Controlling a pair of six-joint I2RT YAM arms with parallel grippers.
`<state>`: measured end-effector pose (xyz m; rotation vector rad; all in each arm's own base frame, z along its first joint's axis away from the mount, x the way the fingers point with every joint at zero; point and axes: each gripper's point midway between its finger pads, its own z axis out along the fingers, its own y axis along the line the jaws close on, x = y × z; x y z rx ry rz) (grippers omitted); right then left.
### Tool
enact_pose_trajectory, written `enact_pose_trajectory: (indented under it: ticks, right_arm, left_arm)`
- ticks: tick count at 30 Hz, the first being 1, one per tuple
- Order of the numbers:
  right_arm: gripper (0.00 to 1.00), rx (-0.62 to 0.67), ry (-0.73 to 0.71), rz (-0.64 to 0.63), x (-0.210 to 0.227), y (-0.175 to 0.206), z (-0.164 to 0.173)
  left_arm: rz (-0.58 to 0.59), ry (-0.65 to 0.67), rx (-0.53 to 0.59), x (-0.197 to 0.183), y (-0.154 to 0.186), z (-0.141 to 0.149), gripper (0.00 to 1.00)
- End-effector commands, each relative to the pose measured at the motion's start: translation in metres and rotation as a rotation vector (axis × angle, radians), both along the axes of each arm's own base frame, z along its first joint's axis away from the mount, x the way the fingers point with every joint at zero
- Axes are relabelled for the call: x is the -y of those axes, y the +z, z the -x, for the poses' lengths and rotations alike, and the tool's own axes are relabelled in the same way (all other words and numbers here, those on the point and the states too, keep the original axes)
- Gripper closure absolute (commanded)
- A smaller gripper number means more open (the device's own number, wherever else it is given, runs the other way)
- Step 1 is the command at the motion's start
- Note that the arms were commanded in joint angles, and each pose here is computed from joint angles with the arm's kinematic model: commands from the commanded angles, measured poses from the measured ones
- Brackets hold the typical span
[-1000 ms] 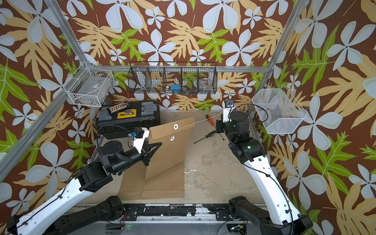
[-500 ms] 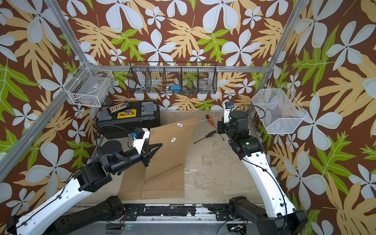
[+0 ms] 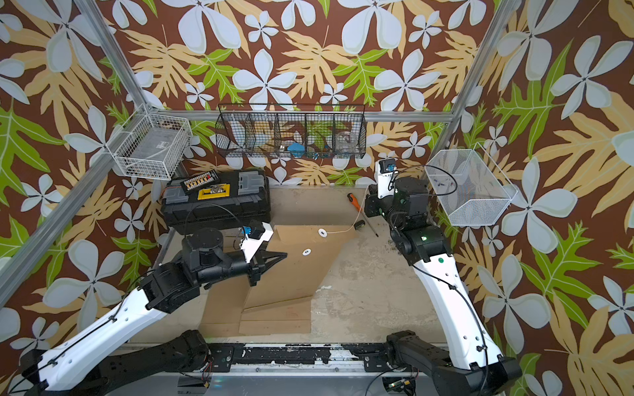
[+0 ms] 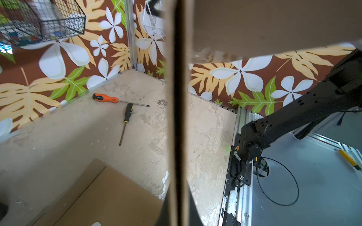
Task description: Open the file bag
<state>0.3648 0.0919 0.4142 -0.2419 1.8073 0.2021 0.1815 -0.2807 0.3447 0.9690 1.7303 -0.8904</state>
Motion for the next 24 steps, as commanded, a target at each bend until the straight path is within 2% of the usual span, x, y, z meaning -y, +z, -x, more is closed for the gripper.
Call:
enact_pose_trajectory:
  ticks: [1,9,17,24]
  right_arm:
    - [1.00,0.084,0.119,-0.043,-0.021,0.033,0.005]
    - [1.00,0.176,0.280,-0.145,-0.046,0.087,0.020]
    - [1.00,0.192,0.528,-0.231,-0.079,0.103,0.051]
    - [1.00,0.237,0.625,-0.279,-0.086,0.125,0.076]
  left_arm:
    - [-0.056,-0.054,0.003,0.005,-0.010,0.005,1.00]
    - [-0.172,-0.027,0.025,0.011,-0.030,-0.005,1.00]
    - [-0.231,-0.008,0.063,0.020,-0.030,-0.014,1.00]
    - [-0.305,-0.001,0.084,0.028,-0.042,-0.017,1.00]
